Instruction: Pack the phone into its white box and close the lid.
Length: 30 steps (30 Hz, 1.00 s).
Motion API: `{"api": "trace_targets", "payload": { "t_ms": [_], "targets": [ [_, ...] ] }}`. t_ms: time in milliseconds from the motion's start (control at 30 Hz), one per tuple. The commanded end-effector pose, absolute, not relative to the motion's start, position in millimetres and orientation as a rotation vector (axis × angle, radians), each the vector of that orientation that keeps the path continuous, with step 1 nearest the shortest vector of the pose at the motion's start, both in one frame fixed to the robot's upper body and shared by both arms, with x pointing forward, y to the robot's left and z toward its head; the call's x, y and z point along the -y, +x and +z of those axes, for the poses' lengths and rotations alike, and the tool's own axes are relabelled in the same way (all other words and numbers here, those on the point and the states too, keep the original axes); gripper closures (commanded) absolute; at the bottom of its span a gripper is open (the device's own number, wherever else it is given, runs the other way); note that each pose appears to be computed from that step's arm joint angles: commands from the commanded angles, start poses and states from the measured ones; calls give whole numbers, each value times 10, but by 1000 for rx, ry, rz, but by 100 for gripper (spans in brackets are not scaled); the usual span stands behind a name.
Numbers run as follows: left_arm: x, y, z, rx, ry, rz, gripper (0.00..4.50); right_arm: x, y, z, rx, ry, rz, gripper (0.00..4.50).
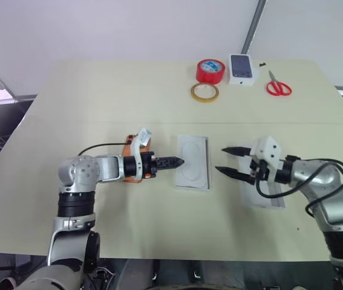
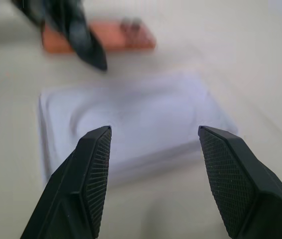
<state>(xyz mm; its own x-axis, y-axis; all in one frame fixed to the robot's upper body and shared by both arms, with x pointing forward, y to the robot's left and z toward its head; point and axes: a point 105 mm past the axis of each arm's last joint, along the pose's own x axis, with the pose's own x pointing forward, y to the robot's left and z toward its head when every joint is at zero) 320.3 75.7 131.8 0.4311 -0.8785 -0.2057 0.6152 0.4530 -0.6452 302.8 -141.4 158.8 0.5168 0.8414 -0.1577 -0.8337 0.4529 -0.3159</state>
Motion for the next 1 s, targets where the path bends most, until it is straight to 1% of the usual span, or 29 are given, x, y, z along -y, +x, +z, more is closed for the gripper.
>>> {"api": "trace_targets", "payload": {
  "t_ms": [33, 67, 100, 167, 200, 300, 367, 400, 500, 567, 767, 900, 1000],
  "targets": [
    [-906, 3300, 1567, -357, -393, -963, 147, 1168, 3058, 1652, 73, -355, 1071, 213],
    [-993, 3339, 1595, -311, -348, -935, 147, 1086, 3087, 1602, 76, -385, 1073, 252],
    [-1100, 3375, 1602, -257, -250, -903, 147, 1005, 3127, 1557, 73, -398, 1070, 298],
    [-1240, 3400, 1562, -192, -57, -869, 147, 906, 3193, 1487, 61, -427, 1054, 406],
    [-1314, 3413, 1555, -146, 10, -853, 147, 855, 3222, 1437, 52, -454, 1046, 447],
    [-1562, 3344, 1543, -28, 155, -848, 147, 740, 3331, 1282, 29, -526, 997, 447],
    [-1666, 3301, 1589, 22, 116, -851, 147, 709, 3325, 1206, 11, -582, 1006, 447],
    [-1720, 3284, 1592, 23, 89, -851, 147, 714, 3300, 1151, -12, -608, 1025, 447],
    [-1813, 3268, 1568, 43, 145, -825, 147, 777, 3251, 1046, -67, -672, 1060, 447],
    [-1836, 3279, 1568, 46, 127, -813, 147, 830, 3249, 997, -97, -710, 1059, 447],
    [-1845, 3321, 1682, 111, 74, -774, 147, 876, 3203, 949, -124, -708, 1070, 447],
    [-1860, 3331, 1655, 85, 54, -764, 147, 836, 3193, 929, -124, -704, 1076, 447],
    [-1889, 3342, 1644, 76, 81, -759, 147, 925, 3230, 926, -141, -724, 1047, 447]
  ]
}}
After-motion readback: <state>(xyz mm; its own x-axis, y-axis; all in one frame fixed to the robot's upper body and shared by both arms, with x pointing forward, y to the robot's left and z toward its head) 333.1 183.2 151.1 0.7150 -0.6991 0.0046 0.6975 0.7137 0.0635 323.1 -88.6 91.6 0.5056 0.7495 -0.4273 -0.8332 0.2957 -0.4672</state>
